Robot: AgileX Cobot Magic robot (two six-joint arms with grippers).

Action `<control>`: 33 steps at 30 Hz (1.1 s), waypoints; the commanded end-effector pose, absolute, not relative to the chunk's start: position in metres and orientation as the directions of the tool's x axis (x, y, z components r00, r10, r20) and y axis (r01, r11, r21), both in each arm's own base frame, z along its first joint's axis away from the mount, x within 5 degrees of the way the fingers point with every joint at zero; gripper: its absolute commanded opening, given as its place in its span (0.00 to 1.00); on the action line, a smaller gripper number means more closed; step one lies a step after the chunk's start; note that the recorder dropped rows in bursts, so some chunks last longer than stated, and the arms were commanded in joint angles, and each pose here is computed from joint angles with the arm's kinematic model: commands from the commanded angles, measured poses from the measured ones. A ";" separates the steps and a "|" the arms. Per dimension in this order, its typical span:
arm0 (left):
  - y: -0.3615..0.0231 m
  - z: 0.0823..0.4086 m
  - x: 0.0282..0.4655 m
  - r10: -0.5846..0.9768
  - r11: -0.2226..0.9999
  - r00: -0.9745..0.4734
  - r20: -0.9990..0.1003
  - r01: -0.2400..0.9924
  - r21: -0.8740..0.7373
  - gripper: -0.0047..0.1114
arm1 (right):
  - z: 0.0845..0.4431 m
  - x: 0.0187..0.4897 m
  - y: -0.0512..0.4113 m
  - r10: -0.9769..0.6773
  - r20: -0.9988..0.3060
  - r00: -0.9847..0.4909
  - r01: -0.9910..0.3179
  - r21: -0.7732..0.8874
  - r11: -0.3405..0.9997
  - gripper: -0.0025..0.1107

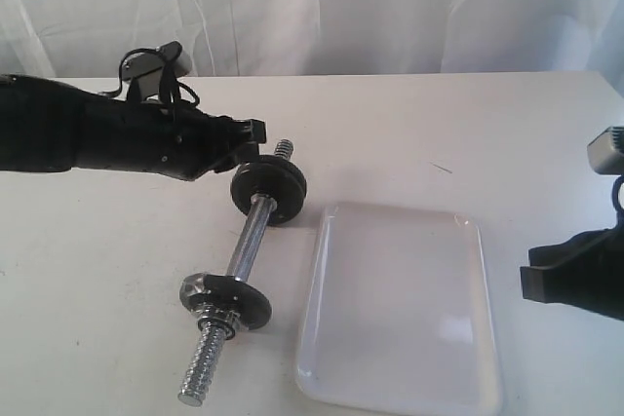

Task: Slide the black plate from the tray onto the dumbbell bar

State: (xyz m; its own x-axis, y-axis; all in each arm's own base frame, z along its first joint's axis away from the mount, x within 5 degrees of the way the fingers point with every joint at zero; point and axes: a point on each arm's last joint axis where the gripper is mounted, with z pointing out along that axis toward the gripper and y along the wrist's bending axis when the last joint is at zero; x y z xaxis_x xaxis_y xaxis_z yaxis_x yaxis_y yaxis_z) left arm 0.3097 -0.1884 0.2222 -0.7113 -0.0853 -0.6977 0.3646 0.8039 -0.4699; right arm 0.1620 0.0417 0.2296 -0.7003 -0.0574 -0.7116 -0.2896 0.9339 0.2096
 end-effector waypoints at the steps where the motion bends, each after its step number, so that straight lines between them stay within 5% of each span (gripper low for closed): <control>1: -0.182 0.236 0.295 0.001 0.804 -0.660 -0.751 0.447 -0.392 0.04 | 0.230 0.161 0.041 -0.061 -0.720 -0.692 -0.290 0.200 0.936 0.02; 14: -0.119 0.279 0.206 0.186 0.842 -0.364 -0.913 0.539 -0.043 0.04 | 0.233 0.166 0.037 -0.043 -0.759 -0.649 -0.258 0.166 0.952 0.02; 29: -0.097 0.304 0.172 0.122 0.858 -0.238 -0.964 0.514 -0.019 0.04 | 0.232 0.165 0.038 -0.041 -0.751 -0.659 -0.261 0.177 0.949 0.02; 33: -0.097 0.304 0.172 0.122 0.857 -0.238 -0.964 0.516 -0.019 0.04 | 0.232 0.165 0.026 -0.023 -0.836 -0.548 -0.173 0.086 0.981 0.02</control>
State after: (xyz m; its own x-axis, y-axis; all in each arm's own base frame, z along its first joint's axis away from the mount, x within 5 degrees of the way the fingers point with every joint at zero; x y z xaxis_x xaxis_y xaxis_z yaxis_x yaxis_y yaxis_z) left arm 0.1744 -0.0975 0.3048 -0.2363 0.1284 -0.9632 0.5112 0.8594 -0.0108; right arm 0.1658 0.0340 0.2299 -0.6308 -0.0379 -0.7750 -0.2350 0.9613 0.1442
